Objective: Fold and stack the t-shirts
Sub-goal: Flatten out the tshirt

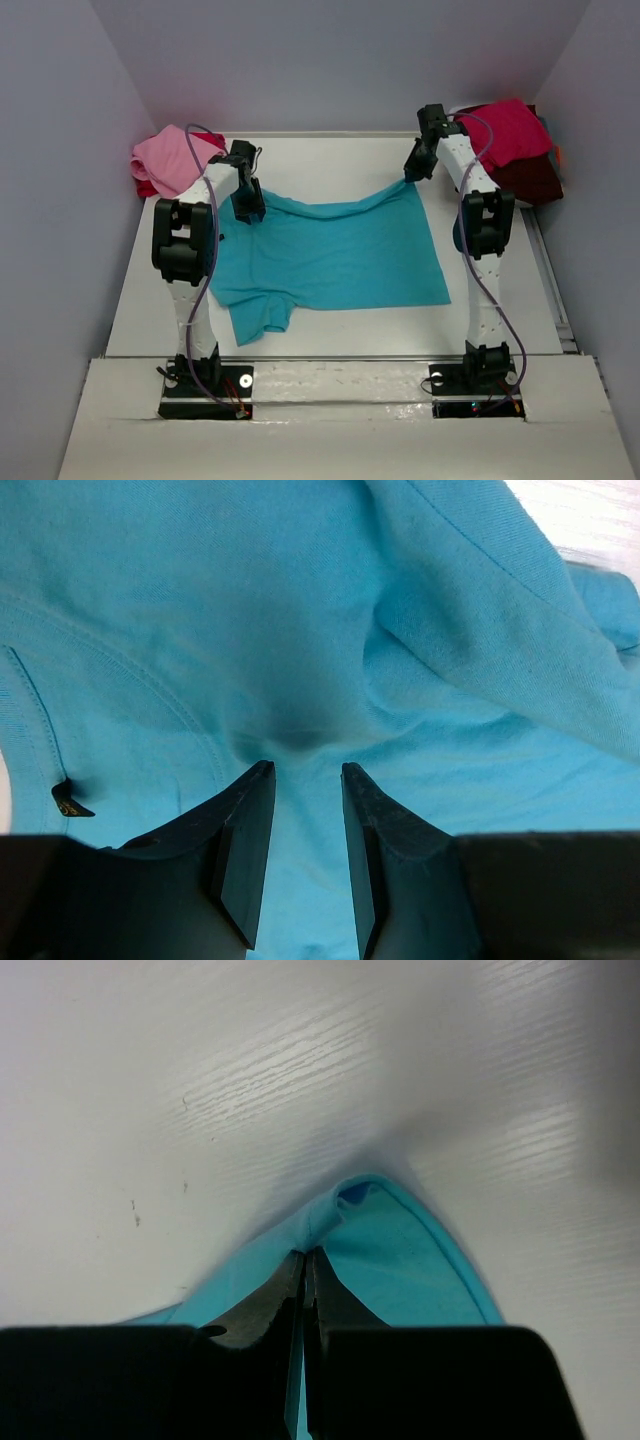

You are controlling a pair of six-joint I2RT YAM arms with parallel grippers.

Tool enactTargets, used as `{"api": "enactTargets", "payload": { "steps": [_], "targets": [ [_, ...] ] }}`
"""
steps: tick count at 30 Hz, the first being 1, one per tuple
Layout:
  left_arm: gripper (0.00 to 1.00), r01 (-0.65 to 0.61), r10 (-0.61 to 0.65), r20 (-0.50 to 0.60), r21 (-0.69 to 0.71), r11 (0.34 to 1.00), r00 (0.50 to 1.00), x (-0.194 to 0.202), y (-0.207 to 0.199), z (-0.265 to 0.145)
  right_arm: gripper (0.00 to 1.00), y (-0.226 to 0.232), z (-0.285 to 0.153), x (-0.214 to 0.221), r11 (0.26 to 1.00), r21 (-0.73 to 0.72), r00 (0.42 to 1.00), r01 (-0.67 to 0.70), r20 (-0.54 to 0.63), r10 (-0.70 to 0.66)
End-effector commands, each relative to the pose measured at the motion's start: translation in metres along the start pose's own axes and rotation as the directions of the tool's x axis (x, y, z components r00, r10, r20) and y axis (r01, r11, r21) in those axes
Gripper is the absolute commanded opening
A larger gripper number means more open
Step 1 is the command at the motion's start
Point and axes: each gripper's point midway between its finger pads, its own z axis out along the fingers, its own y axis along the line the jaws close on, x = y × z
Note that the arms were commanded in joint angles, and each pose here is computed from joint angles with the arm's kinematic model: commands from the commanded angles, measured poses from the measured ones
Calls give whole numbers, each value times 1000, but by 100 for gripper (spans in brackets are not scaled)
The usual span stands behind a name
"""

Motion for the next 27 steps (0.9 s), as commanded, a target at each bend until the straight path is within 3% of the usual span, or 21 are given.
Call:
{"api": "enactTargets", "payload": {
  "steps": [1,12,27],
  "targets": [
    [45,-14,14,52,6,1000,999,-7,0,-22,7,2,4,-12,998,-38,999,-51,-6,51],
    [44,-13,13,45,3,1000,999,-5,1,-22,7,-16,18,-36,988,-55,989,-145,15,146],
    [44,-14,15,42,-37,999,999,-2,9,-16,10,-6,29,-59,976,-145,982,-162,69,174]
  ]
}}
